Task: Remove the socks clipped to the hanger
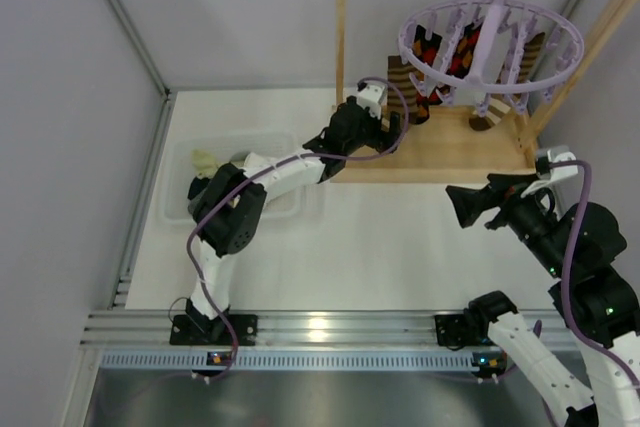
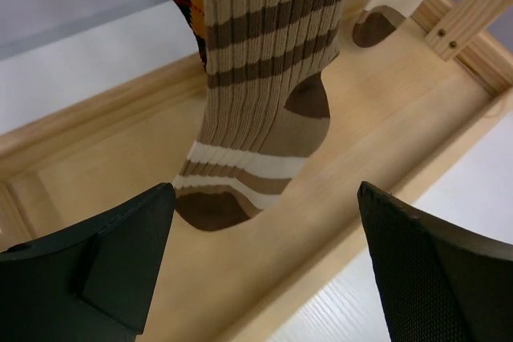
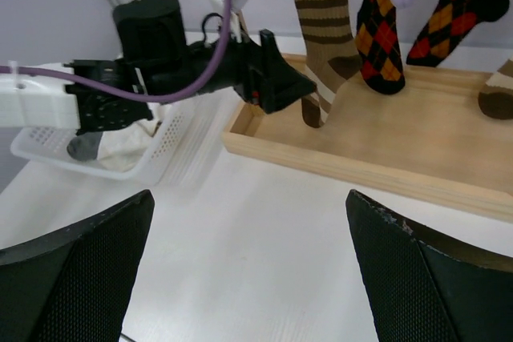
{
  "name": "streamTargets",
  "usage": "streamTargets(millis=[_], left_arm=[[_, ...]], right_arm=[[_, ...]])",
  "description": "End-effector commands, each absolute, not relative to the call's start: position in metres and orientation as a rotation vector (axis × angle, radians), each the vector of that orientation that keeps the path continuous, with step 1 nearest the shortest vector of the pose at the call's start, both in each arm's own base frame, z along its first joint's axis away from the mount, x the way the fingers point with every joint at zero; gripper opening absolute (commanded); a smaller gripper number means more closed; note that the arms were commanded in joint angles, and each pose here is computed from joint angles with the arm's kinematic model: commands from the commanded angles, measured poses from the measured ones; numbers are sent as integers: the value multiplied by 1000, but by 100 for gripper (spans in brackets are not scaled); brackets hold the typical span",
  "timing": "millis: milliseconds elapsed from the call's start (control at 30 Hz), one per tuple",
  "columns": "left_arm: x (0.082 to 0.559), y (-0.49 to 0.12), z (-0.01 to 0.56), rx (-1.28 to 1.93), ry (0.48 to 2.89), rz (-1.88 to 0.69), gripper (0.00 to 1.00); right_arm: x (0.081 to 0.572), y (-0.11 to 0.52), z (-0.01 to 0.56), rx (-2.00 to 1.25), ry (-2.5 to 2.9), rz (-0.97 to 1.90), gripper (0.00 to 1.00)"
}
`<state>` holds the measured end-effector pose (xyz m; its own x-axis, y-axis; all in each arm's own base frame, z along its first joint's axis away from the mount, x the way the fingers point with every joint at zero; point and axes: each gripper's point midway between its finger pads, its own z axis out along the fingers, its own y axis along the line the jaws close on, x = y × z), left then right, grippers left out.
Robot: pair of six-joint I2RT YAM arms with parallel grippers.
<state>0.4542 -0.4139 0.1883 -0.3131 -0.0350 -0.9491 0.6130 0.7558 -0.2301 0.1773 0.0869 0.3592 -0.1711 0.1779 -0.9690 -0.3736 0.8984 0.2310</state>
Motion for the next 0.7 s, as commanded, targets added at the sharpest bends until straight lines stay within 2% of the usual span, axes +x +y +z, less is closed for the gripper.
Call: streamTargets(millis=[0, 400, 600, 633, 667], left_arm=[[484, -422, 207, 462, 1649, -611, 99], [548, -437, 180, 459, 1542, -629, 99], [580, -439, 164, 393, 1524, -551, 99], [585, -437, 169, 371, 1511, -538, 97], [586, -438, 169, 370, 1508, -537, 90]], right_arm=[[173, 98, 382, -194, 1569, 569, 99], [168, 124, 378, -276, 1569, 715, 100], [167, 128, 379, -291, 1568, 738, 99], [167, 128, 379, -290, 1566, 739, 99], [167, 129, 378, -289, 1566, 742, 99]])
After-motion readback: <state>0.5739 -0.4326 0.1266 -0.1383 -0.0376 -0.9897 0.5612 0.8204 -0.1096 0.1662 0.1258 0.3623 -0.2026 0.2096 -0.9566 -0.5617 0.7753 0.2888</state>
